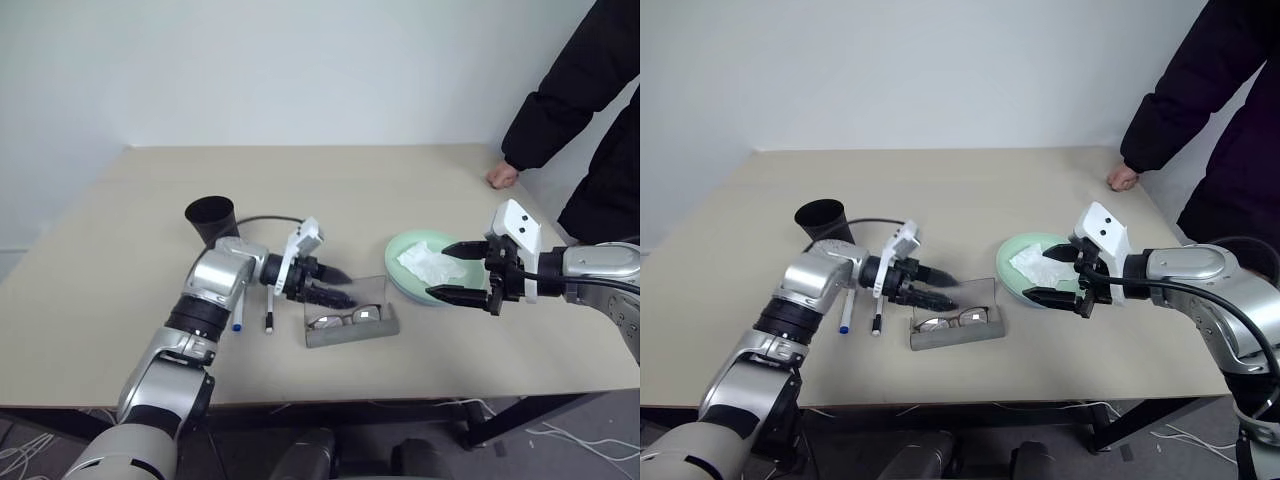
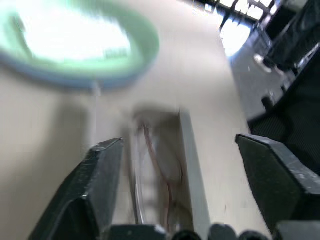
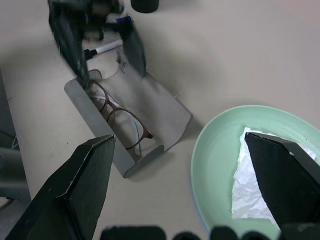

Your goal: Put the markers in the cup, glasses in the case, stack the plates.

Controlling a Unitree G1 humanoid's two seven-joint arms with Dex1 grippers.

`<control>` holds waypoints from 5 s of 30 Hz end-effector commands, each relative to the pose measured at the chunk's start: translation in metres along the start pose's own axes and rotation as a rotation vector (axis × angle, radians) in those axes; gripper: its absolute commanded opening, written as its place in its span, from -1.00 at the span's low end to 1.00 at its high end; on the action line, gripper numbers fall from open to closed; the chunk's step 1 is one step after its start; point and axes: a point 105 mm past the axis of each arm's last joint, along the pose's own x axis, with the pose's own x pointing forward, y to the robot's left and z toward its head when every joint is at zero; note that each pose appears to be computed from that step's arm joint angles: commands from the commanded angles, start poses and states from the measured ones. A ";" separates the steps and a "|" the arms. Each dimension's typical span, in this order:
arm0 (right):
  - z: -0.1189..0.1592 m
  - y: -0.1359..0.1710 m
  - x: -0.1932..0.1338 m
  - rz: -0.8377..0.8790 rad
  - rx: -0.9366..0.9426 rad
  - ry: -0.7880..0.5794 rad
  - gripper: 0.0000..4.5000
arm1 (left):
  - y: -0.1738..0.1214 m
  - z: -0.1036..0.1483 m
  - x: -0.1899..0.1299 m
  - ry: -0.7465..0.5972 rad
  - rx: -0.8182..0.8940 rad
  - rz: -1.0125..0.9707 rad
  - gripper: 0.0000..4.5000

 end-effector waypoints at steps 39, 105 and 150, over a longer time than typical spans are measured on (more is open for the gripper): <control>0.033 0.017 -0.005 0.061 -0.107 -0.085 1.00 | -0.008 -0.062 0.011 0.288 0.213 0.151 -0.68; 0.034 0.015 0.013 0.100 -0.100 -0.096 1.00 | 0.037 -0.051 -0.058 0.278 -0.615 1.492 0.99; 0.038 0.015 0.019 0.089 -0.115 -0.123 1.00 | 0.034 0.161 -0.122 -0.669 0.202 1.395 -0.99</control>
